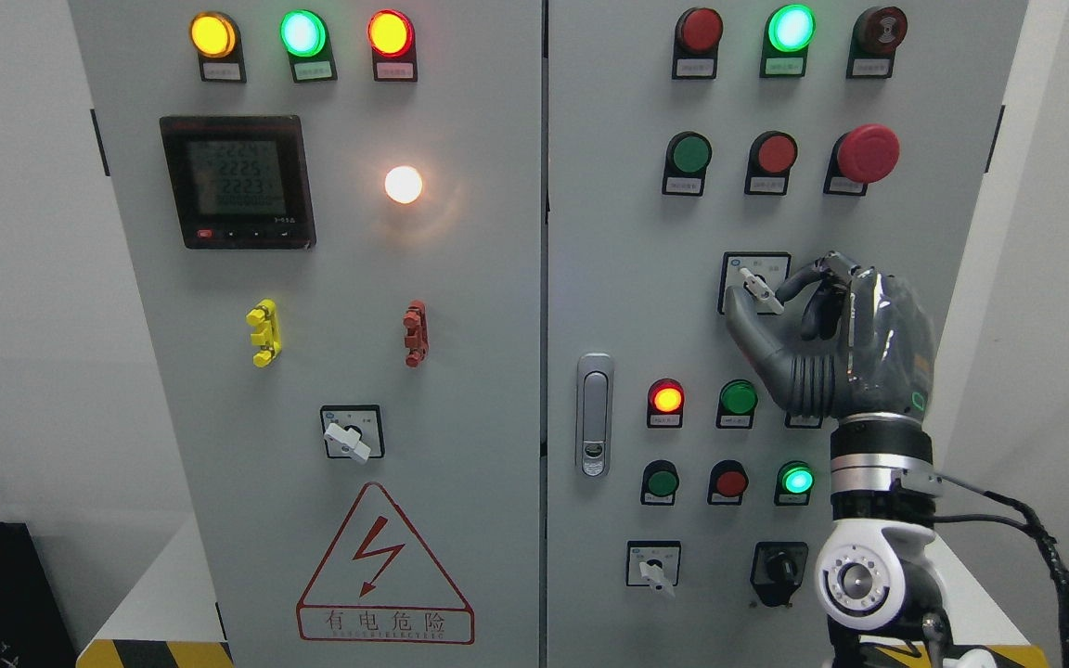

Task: Rotate and turn off gray switch
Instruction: 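Pinch the white rotary switch knob with right thumb and fingers, then rotate the gripped switch knob with the right hand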

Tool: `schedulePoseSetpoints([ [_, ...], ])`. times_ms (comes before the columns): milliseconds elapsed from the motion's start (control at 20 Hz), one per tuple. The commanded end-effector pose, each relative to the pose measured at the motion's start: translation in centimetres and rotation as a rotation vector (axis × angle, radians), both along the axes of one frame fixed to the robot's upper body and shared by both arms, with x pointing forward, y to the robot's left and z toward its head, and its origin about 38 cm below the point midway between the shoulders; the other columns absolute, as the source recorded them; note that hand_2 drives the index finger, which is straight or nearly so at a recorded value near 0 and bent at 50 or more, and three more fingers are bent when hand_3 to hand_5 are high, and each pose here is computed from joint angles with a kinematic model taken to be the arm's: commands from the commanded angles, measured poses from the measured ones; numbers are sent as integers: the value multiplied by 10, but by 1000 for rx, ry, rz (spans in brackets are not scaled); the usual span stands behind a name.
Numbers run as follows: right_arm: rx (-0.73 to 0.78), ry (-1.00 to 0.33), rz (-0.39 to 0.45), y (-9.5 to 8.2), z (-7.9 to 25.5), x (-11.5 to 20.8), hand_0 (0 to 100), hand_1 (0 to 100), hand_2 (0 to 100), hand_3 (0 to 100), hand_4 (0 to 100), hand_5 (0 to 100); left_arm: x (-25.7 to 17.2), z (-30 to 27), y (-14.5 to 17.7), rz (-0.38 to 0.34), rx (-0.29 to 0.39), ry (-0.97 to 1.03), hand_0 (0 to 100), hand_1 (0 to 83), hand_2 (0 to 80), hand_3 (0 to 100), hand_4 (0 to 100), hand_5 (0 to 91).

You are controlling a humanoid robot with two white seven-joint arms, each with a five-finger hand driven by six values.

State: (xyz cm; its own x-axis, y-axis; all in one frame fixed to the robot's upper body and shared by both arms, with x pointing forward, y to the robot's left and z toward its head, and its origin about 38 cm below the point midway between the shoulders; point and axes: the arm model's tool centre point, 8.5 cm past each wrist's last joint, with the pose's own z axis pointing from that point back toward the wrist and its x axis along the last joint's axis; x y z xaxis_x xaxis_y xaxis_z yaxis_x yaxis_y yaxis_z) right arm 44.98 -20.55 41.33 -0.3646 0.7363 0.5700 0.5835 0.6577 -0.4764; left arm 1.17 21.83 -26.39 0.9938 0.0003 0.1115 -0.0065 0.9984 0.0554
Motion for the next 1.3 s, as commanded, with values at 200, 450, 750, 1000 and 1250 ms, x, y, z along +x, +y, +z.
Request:
schedulePoseSetpoints([
  [200,-12,2,13,7,0,0,144,439,615,958,975,1000,14,0,0,27,-1,-34,120,389,0,0,0,0],
  [450,-3,3,6,6,3,1,164,444,616,958,976,1000,14,0,1,27,0,-34,120,389,0,0,0,0],
  [750,-3,9,5,6,2,2,192,463,627,964,977,1000,14,0,0,27,-1,-34,120,389,0,0,0,0],
  [1000,-4,7,6,6,3,2,200,467,629,969,979,1000,14,0,0,27,0,-34,120,389,0,0,0,0],
  [1250,-4,3,6,7,5,2,205,468,635,972,980,1000,14,0,1,27,0,-34,120,389,0,0,0,0],
])
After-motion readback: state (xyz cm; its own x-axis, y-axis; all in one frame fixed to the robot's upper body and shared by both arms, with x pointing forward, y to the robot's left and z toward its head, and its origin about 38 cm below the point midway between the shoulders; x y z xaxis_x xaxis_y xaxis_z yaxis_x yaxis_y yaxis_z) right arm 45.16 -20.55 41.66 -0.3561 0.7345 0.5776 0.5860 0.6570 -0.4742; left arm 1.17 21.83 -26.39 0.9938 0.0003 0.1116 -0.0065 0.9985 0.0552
